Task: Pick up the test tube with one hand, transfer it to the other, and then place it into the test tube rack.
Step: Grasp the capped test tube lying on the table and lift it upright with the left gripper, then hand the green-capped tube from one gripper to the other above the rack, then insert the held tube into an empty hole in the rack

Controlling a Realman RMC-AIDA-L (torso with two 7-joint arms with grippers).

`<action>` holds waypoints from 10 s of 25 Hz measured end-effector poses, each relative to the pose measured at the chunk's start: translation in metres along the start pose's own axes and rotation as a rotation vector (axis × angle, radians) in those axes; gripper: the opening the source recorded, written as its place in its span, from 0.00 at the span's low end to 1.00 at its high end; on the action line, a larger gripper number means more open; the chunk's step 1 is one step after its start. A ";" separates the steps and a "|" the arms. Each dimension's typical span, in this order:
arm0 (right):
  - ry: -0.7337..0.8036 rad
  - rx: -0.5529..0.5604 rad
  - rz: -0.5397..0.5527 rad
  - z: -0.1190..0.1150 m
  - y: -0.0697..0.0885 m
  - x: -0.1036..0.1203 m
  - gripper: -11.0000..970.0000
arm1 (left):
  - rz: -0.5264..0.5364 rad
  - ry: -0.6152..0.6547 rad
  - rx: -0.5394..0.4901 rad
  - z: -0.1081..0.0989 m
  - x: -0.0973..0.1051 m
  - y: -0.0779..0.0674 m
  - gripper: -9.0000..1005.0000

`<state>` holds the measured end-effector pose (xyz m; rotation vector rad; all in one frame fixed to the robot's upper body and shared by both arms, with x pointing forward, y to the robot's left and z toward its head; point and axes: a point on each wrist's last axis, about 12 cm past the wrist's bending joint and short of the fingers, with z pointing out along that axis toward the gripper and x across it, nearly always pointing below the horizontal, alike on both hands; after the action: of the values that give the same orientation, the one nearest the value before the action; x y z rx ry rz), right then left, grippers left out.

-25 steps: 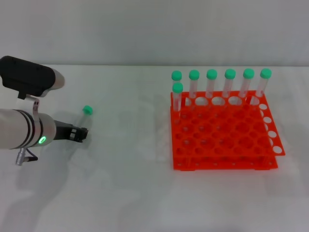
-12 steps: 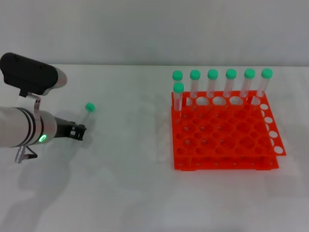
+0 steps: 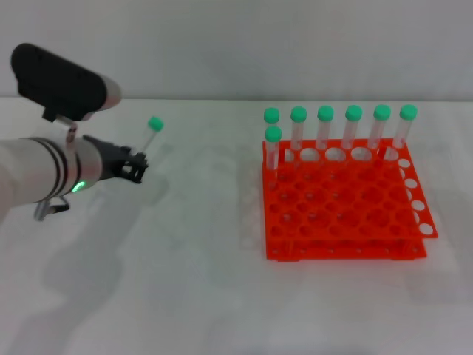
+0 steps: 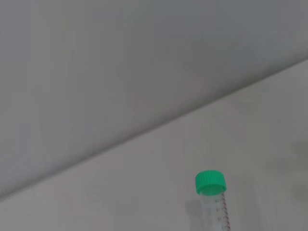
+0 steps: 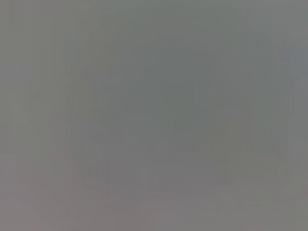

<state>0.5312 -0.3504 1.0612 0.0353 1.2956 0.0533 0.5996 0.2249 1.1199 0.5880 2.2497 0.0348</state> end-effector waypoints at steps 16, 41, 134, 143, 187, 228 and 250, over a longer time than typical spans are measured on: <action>0.056 -0.365 0.360 0.001 0.013 -0.013 0.90 | 0.291 -0.314 0.002 -0.005 -0.036 -0.041 0.20; 0.220 -0.757 0.537 0.023 0.072 -0.019 0.90 | 0.538 -0.596 0.041 -0.016 -0.038 -0.103 0.20; 0.142 -0.847 0.463 0.022 0.122 -0.015 0.33 | 0.604 -0.742 0.165 -0.022 -0.019 -0.160 0.20; 0.133 -0.852 0.457 0.022 0.123 -0.016 0.32 | 0.600 -0.757 0.155 -0.020 -0.016 -0.158 0.20; 0.093 -0.765 0.410 0.033 0.110 -0.018 0.28 | 0.526 -0.857 0.098 -0.028 0.005 -0.153 0.63; 0.252 -0.908 0.203 0.086 0.157 -0.021 0.28 | -0.255 -0.894 -0.292 -0.021 0.131 -0.049 0.64; 0.325 -0.858 0.118 0.097 0.149 -0.017 0.28 | -0.238 -0.868 -0.304 -0.019 0.136 -0.044 0.64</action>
<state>0.6175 -0.2018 1.1125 -0.6538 1.5006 0.7341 0.4899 0.2465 1.0287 0.1137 1.4118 -0.0013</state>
